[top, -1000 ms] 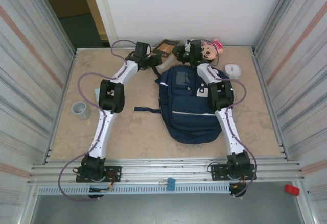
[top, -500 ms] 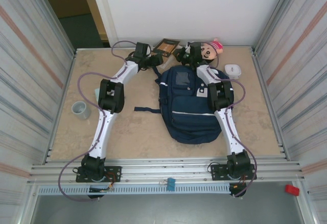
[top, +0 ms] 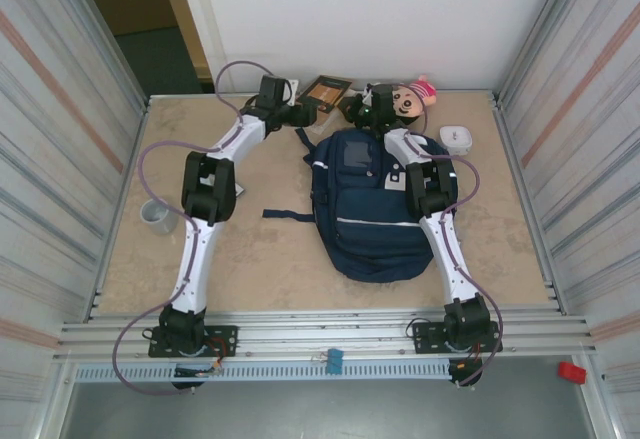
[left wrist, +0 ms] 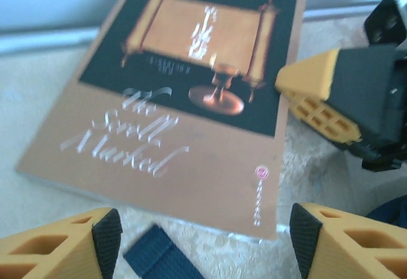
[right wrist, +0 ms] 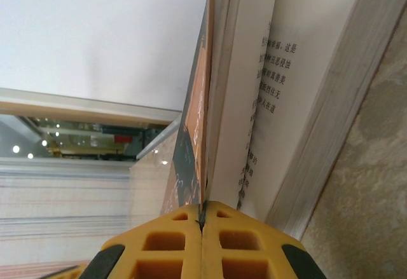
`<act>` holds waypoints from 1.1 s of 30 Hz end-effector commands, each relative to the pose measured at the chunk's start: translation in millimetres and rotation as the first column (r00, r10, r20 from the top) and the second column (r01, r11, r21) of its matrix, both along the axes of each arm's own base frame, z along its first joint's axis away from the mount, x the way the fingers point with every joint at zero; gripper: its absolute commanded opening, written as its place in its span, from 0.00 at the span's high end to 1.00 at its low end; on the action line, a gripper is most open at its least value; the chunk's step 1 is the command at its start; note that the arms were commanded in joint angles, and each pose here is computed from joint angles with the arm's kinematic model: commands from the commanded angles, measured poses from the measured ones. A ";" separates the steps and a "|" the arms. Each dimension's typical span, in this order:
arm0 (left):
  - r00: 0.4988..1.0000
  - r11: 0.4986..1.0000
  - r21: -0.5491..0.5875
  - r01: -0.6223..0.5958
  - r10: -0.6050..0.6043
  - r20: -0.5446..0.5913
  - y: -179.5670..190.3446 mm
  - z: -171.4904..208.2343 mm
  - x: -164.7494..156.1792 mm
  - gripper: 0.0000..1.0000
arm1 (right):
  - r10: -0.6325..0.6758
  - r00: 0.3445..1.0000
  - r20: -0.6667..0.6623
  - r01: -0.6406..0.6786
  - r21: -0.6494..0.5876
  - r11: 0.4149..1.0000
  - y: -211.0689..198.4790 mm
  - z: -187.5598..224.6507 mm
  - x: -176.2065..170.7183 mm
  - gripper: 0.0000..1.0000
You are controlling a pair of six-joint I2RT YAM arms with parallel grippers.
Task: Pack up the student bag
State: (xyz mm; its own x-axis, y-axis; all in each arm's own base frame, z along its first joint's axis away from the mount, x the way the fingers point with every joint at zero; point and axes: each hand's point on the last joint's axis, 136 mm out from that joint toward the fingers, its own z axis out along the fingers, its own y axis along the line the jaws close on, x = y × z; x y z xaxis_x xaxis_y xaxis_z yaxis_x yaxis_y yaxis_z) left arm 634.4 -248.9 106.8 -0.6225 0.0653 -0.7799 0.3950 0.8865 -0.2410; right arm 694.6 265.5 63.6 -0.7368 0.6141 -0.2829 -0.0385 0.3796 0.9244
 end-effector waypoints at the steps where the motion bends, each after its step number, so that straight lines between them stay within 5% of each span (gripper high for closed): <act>1: 0.983 0.989 0.119 0.093 -0.110 0.149 -14.0 29.3 2.9 0.26 | 0.060 0.997 0.047 -0.061 0.019 0.998 20.1 26.9 -9.5 1.00; 9: 0.966 0.938 0.322 0.127 -0.190 0.174 -37.8 0.4 7.6 0.25 | 0.095 0.994 0.057 -0.097 0.029 0.995 32.1 33.6 -16.8 1.00; 18: 0.983 0.921 0.377 0.095 -0.148 0.113 -29.6 -8.4 7.3 0.27 | 0.126 0.990 0.070 -0.130 0.048 0.990 46.2 50.3 -30.3 1.00; 23: 0.995 0.941 0.336 0.033 -0.063 0.080 -12.1 6.2 -12.4 0.25 | 0.159 0.986 0.041 -0.161 0.055 0.985 58.6 52.8 -45.8 1.00; 33: 0.977 0.975 0.082 -0.207 0.210 -0.038 66.7 73.0 -53.1 0.25 | 0.315 0.949 -0.020 -0.314 0.048 0.948 95.6 76.6 -94.5 1.00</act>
State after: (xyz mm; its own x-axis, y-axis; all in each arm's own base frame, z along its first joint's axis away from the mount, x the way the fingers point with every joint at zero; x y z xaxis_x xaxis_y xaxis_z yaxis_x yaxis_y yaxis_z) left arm 585.9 -205.1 124.0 -0.6811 0.1572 -0.7151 0.2851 0.9565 -0.0613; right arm 628.1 336.8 83.1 -0.8625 0.4570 -0.2174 -0.0502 0.3501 0.9354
